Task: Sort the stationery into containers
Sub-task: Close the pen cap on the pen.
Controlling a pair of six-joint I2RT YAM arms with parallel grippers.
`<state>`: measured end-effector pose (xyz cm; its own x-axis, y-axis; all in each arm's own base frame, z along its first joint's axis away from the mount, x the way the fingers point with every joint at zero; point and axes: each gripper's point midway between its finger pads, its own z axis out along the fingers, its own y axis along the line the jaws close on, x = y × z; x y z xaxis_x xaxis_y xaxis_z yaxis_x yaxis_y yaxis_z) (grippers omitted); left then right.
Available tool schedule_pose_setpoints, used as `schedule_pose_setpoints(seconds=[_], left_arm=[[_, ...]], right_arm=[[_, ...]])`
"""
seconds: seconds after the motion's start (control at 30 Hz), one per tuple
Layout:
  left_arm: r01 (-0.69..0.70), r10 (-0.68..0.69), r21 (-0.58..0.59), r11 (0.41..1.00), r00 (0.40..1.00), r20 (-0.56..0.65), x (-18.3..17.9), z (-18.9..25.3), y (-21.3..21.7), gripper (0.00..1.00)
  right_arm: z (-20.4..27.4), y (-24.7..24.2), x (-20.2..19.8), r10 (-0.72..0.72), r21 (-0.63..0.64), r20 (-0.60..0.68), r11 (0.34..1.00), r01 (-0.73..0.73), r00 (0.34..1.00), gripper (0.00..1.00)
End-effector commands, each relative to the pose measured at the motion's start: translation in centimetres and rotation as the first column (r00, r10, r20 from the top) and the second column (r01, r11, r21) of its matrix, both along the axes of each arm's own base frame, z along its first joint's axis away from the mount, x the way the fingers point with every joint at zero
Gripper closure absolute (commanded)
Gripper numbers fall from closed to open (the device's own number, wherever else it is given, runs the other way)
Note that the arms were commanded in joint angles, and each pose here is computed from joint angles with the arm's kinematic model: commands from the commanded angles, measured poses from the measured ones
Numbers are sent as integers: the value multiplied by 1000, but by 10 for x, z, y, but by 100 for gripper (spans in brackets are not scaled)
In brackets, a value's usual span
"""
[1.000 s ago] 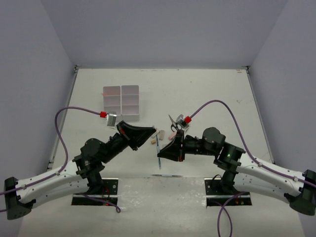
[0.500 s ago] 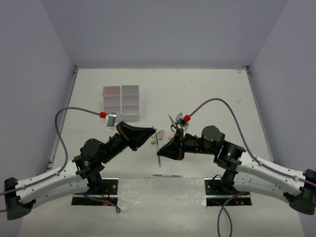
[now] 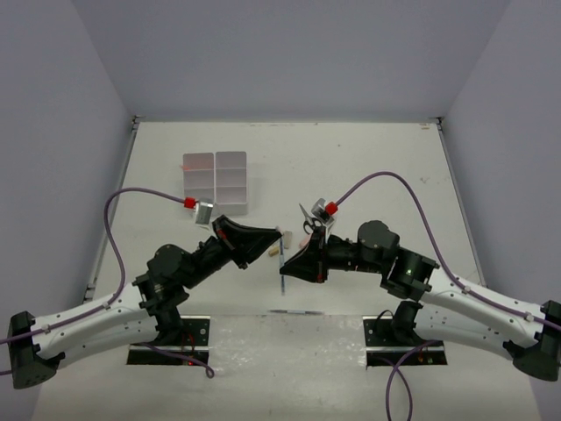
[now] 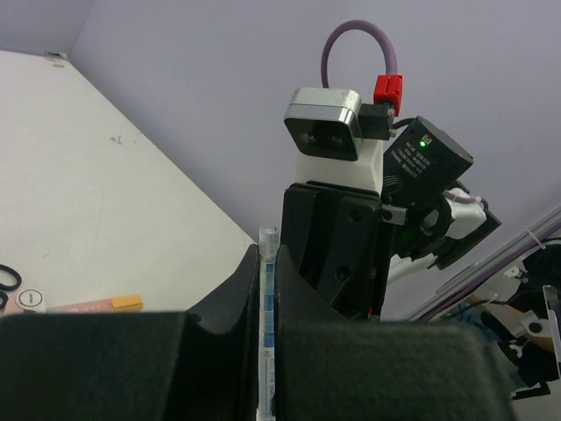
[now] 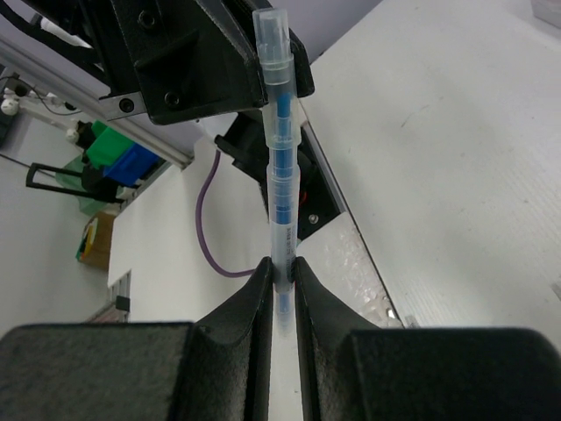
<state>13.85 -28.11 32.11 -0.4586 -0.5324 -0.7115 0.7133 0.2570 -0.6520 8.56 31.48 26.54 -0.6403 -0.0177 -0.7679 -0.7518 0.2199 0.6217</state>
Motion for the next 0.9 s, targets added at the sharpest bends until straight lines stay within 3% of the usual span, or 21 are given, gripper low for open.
schedule_pose_setpoints(seconds=[0.0, 0.87], left_arm=[[50, -51, 34, 998, 998, 23, -8, 1, -5, 100], [95, -119, 205, 974, 986, 112, -15, -1, -14, 100]], right_arm=[[27, -4, 9, -45, 28, 86, 999, 43, 995, 100], [44, -23, 15, -114, 28, 170, 993, 111, 979, 100]])
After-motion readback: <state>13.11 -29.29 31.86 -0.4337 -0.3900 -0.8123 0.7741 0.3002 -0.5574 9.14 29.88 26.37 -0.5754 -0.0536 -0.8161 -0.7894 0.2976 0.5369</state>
